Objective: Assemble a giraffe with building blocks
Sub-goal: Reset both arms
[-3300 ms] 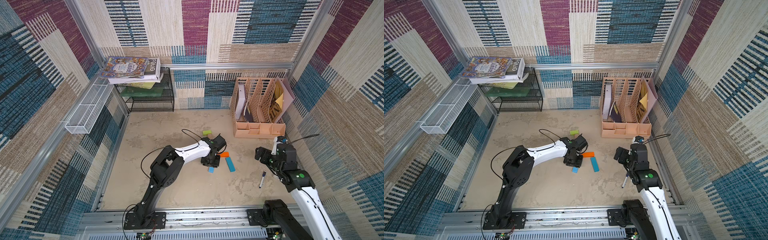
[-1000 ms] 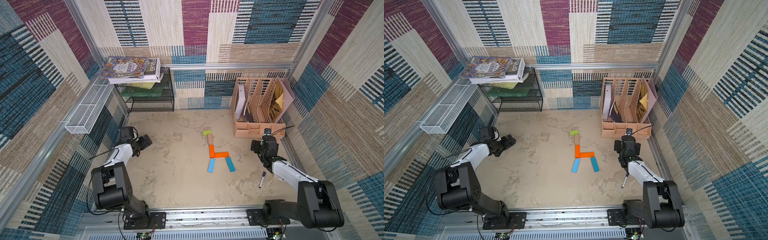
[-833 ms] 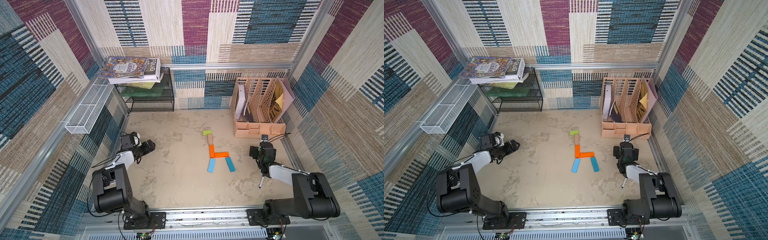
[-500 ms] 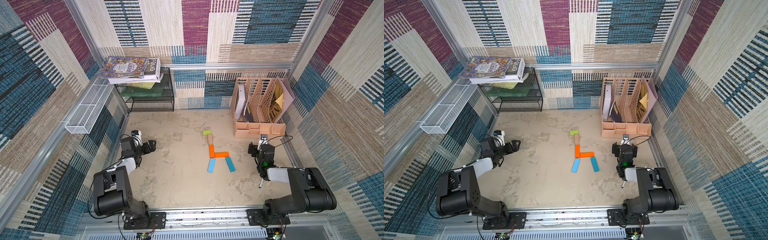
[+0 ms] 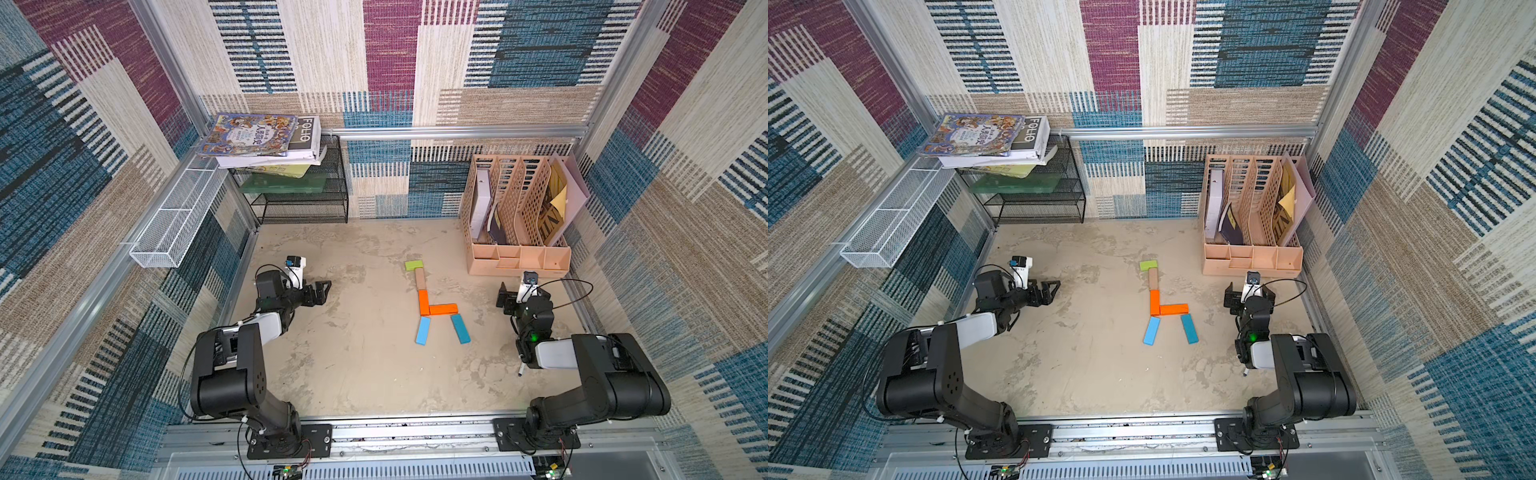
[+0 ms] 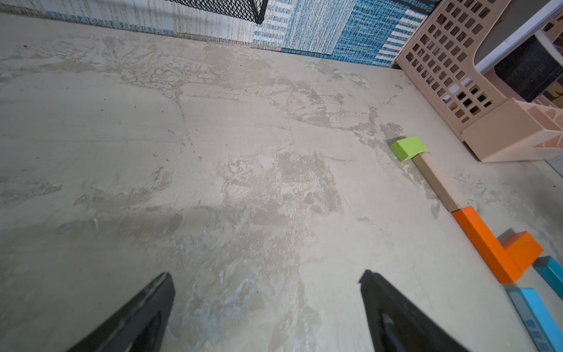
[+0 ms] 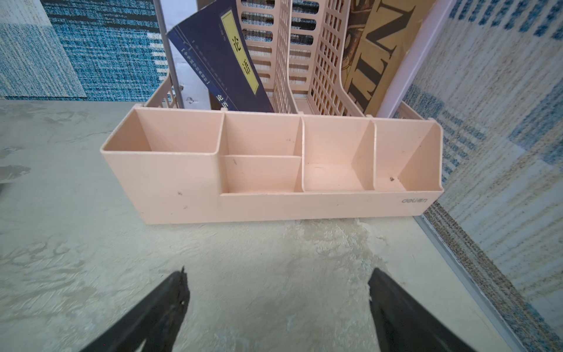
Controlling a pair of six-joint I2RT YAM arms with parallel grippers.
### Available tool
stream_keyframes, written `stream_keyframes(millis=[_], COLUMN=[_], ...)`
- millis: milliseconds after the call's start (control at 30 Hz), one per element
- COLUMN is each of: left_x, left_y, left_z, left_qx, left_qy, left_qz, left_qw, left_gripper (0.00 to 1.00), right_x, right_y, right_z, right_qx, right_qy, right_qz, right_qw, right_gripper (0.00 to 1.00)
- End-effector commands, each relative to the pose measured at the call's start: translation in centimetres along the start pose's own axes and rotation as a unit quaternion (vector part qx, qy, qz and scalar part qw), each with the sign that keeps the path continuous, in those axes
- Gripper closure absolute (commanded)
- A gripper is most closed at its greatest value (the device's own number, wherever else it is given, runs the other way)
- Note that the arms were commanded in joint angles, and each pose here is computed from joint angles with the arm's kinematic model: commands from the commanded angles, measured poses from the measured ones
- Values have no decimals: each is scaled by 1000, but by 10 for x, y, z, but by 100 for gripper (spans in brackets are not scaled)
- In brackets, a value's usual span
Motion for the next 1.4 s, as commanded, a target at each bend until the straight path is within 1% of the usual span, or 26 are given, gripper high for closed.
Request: stream_keyframes(millis=[0,67,100,133,200,267,300,333,400,433,467,500,533,600,633,1367], left_x=[-1,-2,0,-1,-6,-15,-19,-15,-7,-7,-10,-6,-5,-5,-6,-6], left_y=[3,3,2,-1,-11,-16,-18,-19,-10,-4,-7,-5,-4,-4,-5,-5], left_z=[-1,-1,1,2,10,19,25,25,18,19,19,18,18,18,17,18], left_qx=[12,11,12,5,-24,-48,-80,-90,-38,-30,-26,-27,-16,-24,-17,-20], left_qy=[11,12,14,16,31,65,76,68,49,52,57,50,47,47,47,47], left_qz=[11,12,-9,-17,-47,-92,-98,-107,-118,-121,-130,-151,-151,-158,-158,-159], left_qw=[1000,1000,1000,1000,998,992,989,988,991,991,990,987,987,986,986,986], left_gripper=[1,1,1,1,1,1,1,1,1,1,1,1,1,1,1,1], right_x=[2,2,1,2,3,4,3,3,3,4,4,3,3,2,2,2], right_y=[1,1,0,0,-1,-1,-1,-1,-1,-1,-1,-1,1,1,2,4], right_z=[-7,-7,-6,-7,-7,-7,-7,-6,-7,-7,-6,-7,-7,-6,-6,-6], right_qx=[-16,-16,-16,-17,-20,-20,-19,-18,-19,-19,-19,-18,-16,-14,-14,-8], right_qy=[1,1,0,-2,-5,-5,-5,-6,-5,-5,-5,-4,-3,-2,-2,0], right_qz=[-6,-6,-5,-7,-9,-8,-8,-8,-8,-9,-9,-8,-7,-10,-10,-20], right_qw=[1000,1000,1000,1000,1000,1000,1000,1000,1000,1000,1000,1000,1000,1000,1000,1000], right_gripper=[4,4,4,4,4,4,4,4,4,4,4,4,4,4,4,4])
Point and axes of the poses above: each gripper's point midway between its finger pads, its own y axis out along the fingers, its own x axis along the line the jaws close on, z = x × y, the point moved 7 cm from there along -y, back along the fingers, and after that the axes turned 8 degrees about y, right-handed, at the moved point
